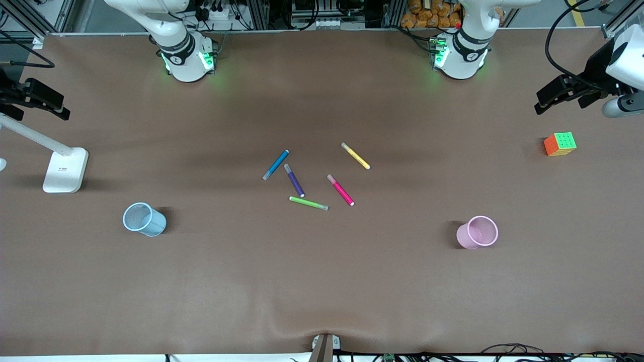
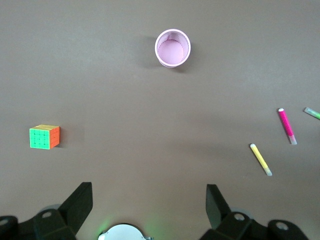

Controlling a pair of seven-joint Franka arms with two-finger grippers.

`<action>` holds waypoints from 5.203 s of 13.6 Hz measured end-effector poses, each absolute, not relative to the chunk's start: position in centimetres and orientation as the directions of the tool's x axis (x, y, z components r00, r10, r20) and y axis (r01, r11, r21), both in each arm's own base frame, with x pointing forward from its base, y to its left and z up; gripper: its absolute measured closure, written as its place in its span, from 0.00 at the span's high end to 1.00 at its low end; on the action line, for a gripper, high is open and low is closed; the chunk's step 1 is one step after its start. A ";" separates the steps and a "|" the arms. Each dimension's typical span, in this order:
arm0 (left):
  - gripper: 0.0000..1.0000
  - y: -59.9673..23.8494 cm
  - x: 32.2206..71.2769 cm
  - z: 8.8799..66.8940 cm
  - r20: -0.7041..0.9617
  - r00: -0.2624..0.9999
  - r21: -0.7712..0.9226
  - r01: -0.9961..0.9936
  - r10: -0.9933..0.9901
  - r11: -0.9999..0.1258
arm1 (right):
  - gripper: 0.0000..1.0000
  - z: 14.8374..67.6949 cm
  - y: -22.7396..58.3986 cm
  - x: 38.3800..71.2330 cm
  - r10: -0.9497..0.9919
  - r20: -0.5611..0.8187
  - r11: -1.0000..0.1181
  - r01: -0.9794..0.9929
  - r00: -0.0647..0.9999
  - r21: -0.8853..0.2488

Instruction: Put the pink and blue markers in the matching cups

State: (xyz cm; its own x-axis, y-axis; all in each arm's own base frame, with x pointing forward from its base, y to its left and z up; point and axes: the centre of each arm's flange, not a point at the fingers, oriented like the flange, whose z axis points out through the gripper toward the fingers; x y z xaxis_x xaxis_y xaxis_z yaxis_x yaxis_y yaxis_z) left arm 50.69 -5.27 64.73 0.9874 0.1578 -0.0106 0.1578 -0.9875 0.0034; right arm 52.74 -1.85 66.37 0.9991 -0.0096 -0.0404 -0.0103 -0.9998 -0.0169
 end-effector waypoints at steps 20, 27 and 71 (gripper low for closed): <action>1.00 -4.8 50.4 65.2 -0.028 0.999 -0.034 0.045 0.045 -0.998 | 1.00 66.3 -2.1 52.7 -0.015 -0.042 -1.000 -0.015 0.999 -0.016; 1.00 -4.7 50.5 65.1 -0.032 0.999 -0.035 0.037 0.038 -0.999 | 1.00 66.3 -2.1 52.7 -0.015 -0.042 -1.000 -0.016 0.999 -0.016; 0.70 -51.5 48.8 22.7 0.150 0.834 -0.072 0.545 0.531 -0.835 | 1.00 52.9 -4.3 59.7 -0.034 -0.238 -0.999 -0.026 0.971 0.035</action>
